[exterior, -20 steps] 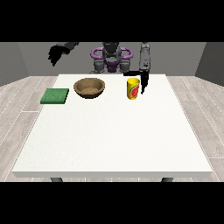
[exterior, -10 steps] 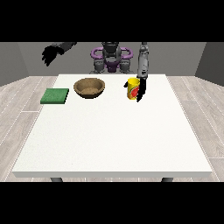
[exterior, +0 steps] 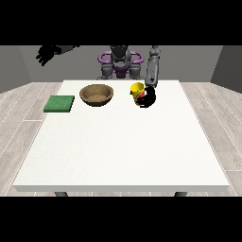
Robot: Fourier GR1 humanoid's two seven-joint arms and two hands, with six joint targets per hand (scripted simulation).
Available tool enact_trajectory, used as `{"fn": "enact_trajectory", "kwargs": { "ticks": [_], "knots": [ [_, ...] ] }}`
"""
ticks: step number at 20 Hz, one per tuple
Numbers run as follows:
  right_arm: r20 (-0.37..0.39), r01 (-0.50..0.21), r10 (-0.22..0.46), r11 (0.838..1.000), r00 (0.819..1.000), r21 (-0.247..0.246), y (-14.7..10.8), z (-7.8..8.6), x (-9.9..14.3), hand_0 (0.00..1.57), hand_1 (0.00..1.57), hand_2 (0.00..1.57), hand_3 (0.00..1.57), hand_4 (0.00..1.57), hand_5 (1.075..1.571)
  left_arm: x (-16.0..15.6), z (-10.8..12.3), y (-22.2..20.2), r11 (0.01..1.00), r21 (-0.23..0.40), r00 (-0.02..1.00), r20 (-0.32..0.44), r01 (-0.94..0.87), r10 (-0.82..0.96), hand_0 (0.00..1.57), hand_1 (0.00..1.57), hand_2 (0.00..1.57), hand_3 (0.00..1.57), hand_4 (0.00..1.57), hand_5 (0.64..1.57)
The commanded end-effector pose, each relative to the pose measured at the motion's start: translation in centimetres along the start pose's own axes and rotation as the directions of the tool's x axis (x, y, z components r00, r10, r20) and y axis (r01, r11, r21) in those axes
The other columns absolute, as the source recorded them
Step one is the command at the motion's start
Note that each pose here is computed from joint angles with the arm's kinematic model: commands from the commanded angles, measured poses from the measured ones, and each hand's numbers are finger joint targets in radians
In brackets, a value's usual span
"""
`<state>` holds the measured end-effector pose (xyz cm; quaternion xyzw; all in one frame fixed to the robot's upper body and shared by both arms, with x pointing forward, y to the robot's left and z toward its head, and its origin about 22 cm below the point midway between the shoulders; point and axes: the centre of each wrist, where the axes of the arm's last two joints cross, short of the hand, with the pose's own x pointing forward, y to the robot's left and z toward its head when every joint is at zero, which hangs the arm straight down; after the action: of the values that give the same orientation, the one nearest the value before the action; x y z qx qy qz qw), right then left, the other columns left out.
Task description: Pick the cup and pour the ball into the bowl, then pick the bowl and place it on the pad
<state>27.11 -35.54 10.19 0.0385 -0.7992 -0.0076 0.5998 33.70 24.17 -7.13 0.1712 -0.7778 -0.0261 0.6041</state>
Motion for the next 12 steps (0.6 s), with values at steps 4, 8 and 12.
{"fn": "enact_trajectory", "kwargs": {
  "ticks": [4, 8, 12],
  "knots": [
    [-0.173, -0.009, -0.002, 0.998, 0.985, -0.066, -4.7, 0.9, -1.2, 0.0, 0.0, 0.0, 0.33, 0.64, 1.565, 2.8, -2.1, -2.9, 0.964, -0.106, 0.968, -0.036, 0.242, -0.247, 1.29, 1.29, 1.57, 1.57, 1.41, 1.446],
    [-0.199, -0.012, -0.001, 0.998, 0.98, -0.061, -4.1, 1.2, -2.8, 0.0, 0.0, 0.0, 0.25, 0.63, 1.562, 3.6, -2.1, -5.6, 0.849, -0.115, 0.856, 0.093, 0.517, -0.508, 1.34, 1.34, 1.57, 1.57, 1.41, 1.525],
    [-0.218, 0.04, -0.059, 0.995, 0.974, -0.09, -4.5, 1.8, -4.8, 0.0, 0.0, 0.0, 0.15, 0.67, 1.561, 5.1, -2.6, -8.7, 0.725, -0.137, 0.738, 0.136, 0.675, -0.661, 1.36, 1.36, 1.57, 1.57, 1.45, 1.533]
  ]
}}
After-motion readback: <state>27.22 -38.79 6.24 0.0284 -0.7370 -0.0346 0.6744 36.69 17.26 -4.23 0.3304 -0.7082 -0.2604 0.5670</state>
